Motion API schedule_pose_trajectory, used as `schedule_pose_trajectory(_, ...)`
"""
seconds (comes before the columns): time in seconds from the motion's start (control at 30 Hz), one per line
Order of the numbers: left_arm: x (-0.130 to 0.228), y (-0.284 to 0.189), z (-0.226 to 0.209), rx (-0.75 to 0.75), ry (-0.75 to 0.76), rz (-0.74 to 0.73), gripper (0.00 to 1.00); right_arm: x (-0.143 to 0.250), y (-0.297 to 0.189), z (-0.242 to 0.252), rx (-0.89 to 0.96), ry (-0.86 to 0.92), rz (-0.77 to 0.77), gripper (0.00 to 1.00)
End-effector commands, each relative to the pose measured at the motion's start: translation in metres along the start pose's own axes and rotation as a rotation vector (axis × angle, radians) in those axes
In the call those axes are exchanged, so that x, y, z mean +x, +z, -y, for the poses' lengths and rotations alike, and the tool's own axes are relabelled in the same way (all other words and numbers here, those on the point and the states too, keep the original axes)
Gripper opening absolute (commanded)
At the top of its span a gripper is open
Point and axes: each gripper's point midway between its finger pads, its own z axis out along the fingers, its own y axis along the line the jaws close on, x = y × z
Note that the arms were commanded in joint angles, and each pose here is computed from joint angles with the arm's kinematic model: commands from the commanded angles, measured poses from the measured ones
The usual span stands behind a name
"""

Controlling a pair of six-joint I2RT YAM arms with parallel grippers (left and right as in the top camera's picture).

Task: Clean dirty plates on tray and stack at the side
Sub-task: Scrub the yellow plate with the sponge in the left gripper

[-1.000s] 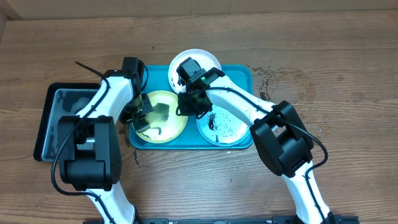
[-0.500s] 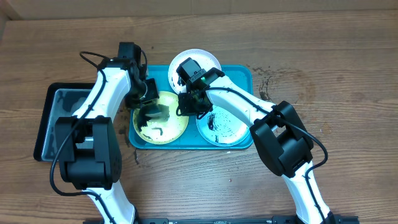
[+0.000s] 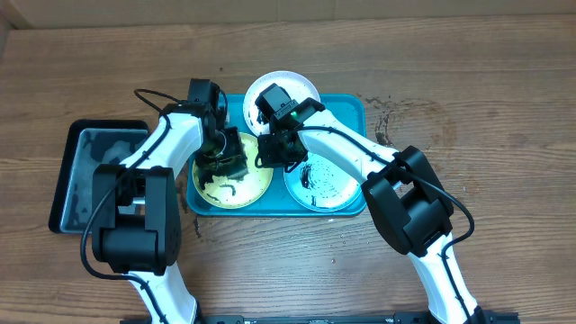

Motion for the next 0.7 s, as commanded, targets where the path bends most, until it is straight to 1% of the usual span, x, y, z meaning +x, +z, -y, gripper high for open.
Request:
schedule_pose_trajectory(0.0, -0.005, -0.001, -0.071, -0.363, -0.045, 0.065, 0.04, 0.002, 0.001, 0.009, 0.026, 0.016, -0.008, 0.04)
schedule_pose_trajectory(0.07, -0.006, -0.008, -0.083, -0.439, -0.055, 0.078, 0.04, 0.003, 0.001, 0.009, 0.028, 0.016, -0.011, 0.04)
schedule_pose_trajectory(0.13, -0.004, -0.016, -0.088, -0.471, -0.076, 0.076, 0.04, 0.003, 0.001, 0.01, 0.029, 0.014, -0.013, 0.04)
schedule_pose_trajectory(0.33, -0.016, -0.049, -0.08, -0.47, -0.099, 0.098, 0.04, 0.001, -0.001, 0.008, 0.025, 0.008, -0.004, 0.04)
schedule_pose_trajectory(0.4, -0.022, -0.065, -0.072, -0.44, -0.127, 0.116, 0.04, -0.002, -0.004, 0.006, 0.023, 0.006, 0.0, 0.04)
schedule_pose_trajectory(0.5, -0.033, -0.093, -0.051, -0.349, -0.132, 0.15, 0.04, -0.006, -0.01, 0.002, 0.02, -0.001, 0.012, 0.04)
schedule_pose_trajectory(0.67, -0.049, -0.151, -0.02, -0.2, -0.112, 0.258, 0.04, -0.016, -0.027, -0.006, 0.015, -0.04, 0.063, 0.04)
